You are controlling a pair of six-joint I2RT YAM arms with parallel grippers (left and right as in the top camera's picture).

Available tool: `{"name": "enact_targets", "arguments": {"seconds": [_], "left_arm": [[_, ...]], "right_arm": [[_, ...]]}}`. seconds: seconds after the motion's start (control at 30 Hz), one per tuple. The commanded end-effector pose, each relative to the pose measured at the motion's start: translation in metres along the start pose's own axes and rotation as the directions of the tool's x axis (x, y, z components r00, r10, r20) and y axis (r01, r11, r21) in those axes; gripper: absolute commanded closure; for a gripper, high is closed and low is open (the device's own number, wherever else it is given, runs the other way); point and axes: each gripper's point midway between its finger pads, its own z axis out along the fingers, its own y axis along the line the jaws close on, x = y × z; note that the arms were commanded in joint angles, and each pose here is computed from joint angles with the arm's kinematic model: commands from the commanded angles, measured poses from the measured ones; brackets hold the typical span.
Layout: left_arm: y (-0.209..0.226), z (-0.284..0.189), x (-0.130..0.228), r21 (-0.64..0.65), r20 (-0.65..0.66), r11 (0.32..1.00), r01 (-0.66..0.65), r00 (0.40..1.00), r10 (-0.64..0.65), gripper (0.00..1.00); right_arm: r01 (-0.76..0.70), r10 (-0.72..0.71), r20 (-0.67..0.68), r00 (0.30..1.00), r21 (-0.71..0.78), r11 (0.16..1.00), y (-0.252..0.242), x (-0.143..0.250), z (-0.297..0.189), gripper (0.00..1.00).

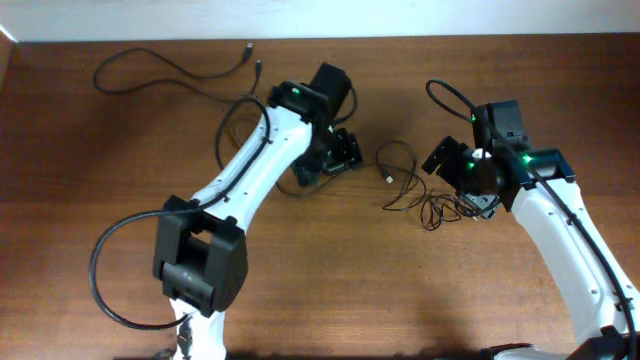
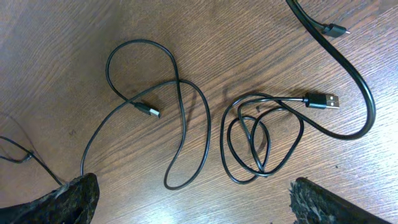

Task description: Untangle cables

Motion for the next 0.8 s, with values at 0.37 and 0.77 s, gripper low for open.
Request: {"name": "enact_targets", "arguments": {"seconds": [0.37, 0.77], "left_arm": [[-0.018, 0.043, -0.007, 0.084, 0.11, 0.78, 0.62, 0.772, -0.626, 0.13], [-0.005, 0.091, -0.033, 0.092, 0.296, 0.703, 0.705, 0.655, -0.695, 0.22]], "right_arm": [[-0.001, 0.001, -0.006, 1.0, -0.005, 1.0, 0.002, 0.002, 0.001, 0.01], [-0.003, 0.003, -0.027, 1.0, 0.018, 1.0, -0.003, 0.007, 0.001, 0.02]]}}
